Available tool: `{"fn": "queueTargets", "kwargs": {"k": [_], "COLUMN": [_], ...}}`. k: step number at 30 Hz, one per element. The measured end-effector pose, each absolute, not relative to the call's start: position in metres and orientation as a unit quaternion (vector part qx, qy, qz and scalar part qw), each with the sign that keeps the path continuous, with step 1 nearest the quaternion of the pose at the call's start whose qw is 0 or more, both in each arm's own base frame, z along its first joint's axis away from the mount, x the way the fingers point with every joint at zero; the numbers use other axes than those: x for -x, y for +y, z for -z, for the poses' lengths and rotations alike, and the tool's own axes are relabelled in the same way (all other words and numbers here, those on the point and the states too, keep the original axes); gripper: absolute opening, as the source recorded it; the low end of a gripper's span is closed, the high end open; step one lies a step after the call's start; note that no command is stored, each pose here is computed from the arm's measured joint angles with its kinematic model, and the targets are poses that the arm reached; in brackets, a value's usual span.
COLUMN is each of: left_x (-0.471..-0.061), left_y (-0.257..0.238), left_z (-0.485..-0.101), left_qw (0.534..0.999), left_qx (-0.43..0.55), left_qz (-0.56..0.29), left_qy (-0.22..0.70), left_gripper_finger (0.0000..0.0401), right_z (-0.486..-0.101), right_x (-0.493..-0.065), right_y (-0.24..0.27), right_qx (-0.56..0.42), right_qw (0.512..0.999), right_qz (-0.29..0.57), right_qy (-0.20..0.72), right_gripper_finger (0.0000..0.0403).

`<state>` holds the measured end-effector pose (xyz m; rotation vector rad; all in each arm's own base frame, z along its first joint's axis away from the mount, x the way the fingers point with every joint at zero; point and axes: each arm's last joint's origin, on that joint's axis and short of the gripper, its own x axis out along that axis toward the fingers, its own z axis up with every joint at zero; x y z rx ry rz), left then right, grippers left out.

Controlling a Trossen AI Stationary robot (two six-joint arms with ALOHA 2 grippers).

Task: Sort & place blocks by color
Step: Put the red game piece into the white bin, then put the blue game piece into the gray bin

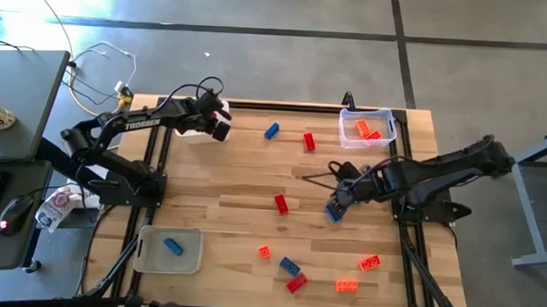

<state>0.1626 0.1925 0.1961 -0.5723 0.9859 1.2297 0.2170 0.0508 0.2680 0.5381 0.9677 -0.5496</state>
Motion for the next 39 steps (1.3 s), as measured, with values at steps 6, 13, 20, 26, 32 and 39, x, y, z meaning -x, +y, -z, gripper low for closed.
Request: {"fn": "queueTargets", "kwargs": {"k": [6, 13, 20, 26, 32, 39], "left_x": [-0.163, -0.163, -0.163, -0.171, -0.185, -0.2], "left_y": [0.195, 0.195, 0.194, 0.199, 0.2, 0.18], "left_z": [-0.194, -0.194, -0.194, -0.213, -0.236, -0.257], "left_qw": [0.668, 0.669, 0.676, 0.695, 0.747, 0.809], "left_qx": [0.258, 0.257, 0.255, 0.26, 0.266, 0.264], "left_qz": [-0.544, -0.542, -0.53, -0.509, -0.443, -0.339], "left_qy": [0.437, 0.438, 0.445, 0.435, 0.419, 0.4], "left_gripper_finger": [0.0108, 0.0131, 0.0164, 0.0178, 0.0179, 0.0179], "right_z": [-0.268, -0.268, -0.258, -0.243, -0.23, -0.215], "right_x": [-0.213, -0.208, -0.211, -0.22, -0.227, -0.234], "right_y": [0.067, 0.081, 0.094, 0.099, 0.102, 0.104], "right_qx": [-0.265, -0.287, -0.284, -0.283, -0.287, -0.286], "right_qw": [0.815, 0.81, 0.8, 0.782, 0.764, 0.742], "right_qz": [0.243, 0.237, 0.239, 0.253, 0.28, 0.297], "right_qy": [0.454, 0.453, 0.47, 0.495, 0.506, 0.528], "right_gripper_finger": [0.0194, 0.0194, 0.0194, 0.0194, 0.0194, 0.0194]}}
